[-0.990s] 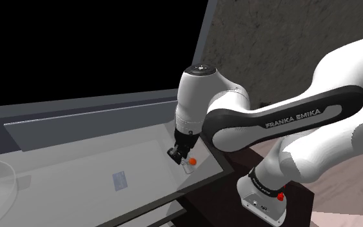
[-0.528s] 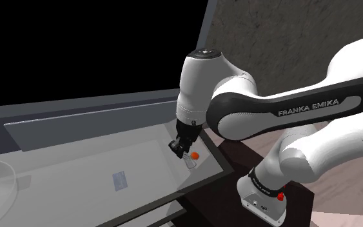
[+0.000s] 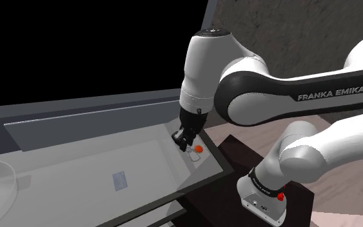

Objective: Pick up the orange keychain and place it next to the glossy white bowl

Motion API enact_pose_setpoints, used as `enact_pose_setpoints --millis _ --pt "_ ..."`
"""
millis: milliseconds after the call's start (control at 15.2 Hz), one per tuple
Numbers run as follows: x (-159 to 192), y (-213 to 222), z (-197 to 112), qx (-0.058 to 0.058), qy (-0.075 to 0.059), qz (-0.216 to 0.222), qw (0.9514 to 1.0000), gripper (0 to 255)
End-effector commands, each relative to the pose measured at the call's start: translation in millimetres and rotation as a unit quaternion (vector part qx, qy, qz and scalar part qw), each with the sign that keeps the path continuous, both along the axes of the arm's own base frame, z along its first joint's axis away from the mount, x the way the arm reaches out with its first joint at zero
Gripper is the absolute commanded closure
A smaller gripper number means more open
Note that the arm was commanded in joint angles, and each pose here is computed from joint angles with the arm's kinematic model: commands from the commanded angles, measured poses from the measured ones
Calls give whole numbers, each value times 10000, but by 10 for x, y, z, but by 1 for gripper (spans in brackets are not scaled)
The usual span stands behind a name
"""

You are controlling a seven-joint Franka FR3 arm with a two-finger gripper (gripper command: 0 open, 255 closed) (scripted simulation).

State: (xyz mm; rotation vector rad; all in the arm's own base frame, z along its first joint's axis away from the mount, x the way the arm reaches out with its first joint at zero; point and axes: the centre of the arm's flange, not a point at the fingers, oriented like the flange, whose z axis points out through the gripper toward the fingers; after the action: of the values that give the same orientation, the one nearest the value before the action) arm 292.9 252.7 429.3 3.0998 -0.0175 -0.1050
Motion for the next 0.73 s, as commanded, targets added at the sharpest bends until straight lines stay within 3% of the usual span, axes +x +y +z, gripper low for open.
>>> enact_pose_setpoints --millis 0,528,660 --pt "16 -4 105 -1 3 0 10000 255" --pt "16 -4 503 -1 3 0 10000 255" --pt "183 200 503 -1 3 0 10000 255"
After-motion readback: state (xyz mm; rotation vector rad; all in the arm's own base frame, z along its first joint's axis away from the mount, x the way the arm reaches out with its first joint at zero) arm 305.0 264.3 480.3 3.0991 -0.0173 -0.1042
